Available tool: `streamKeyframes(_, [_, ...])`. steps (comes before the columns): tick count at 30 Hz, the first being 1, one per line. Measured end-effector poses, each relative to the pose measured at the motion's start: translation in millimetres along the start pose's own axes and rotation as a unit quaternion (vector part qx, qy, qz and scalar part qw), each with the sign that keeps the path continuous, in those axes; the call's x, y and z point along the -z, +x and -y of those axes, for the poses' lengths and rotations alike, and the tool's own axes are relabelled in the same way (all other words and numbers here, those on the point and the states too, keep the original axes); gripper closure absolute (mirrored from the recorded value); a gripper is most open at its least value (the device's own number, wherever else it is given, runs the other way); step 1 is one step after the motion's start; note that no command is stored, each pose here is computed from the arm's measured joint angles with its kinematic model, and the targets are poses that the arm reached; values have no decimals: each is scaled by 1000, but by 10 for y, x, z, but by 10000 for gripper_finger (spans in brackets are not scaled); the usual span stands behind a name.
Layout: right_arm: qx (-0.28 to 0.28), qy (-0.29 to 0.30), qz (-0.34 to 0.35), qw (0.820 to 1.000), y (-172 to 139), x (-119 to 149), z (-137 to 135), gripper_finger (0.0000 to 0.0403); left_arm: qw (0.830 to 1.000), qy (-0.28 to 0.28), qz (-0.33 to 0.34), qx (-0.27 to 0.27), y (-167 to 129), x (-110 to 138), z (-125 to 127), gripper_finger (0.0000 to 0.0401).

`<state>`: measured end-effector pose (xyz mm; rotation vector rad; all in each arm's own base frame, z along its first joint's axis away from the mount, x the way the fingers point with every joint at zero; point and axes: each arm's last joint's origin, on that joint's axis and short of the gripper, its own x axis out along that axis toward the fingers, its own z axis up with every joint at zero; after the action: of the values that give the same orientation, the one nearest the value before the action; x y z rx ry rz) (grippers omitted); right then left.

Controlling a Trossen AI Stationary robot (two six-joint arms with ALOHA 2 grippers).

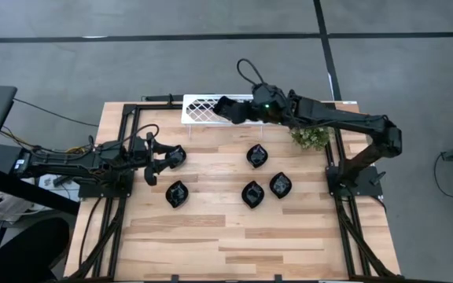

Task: Pick & Place Mini shaped plates
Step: Put the leaf-shaped plate on the shelf

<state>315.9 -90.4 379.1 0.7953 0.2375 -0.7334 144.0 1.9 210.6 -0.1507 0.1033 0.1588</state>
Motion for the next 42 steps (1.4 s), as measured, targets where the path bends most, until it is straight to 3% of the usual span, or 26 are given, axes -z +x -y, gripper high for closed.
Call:
streamKeyframes(10, [-28, -206, -29, 978, -382, -19, 6, 394, 1000, -3, 9, 1, 0, -18, 3, 192])
streamKeyframes(19, [-22, -301, -59, 952, -576, 1, 79, 399, 1000, -5, 17, 3, -1, -34, 5, 192])
streamKeyframes(28, [-19, -330, -91, 939, -554, 151, 171, 400, 1000, -5, 21, 4, -1, -41, 7, 192])
streamKeyframes(37, [-65, -261, -73, 960, -482, 679, 456, 401, 999, -9, 40, 7, -4, -79, 12, 192])
streamKeyframes(42, [-107, -229, -40, 967, -555, 831, 579, 401, 998, -12, 63, 10, -8, -122, 19, 192])
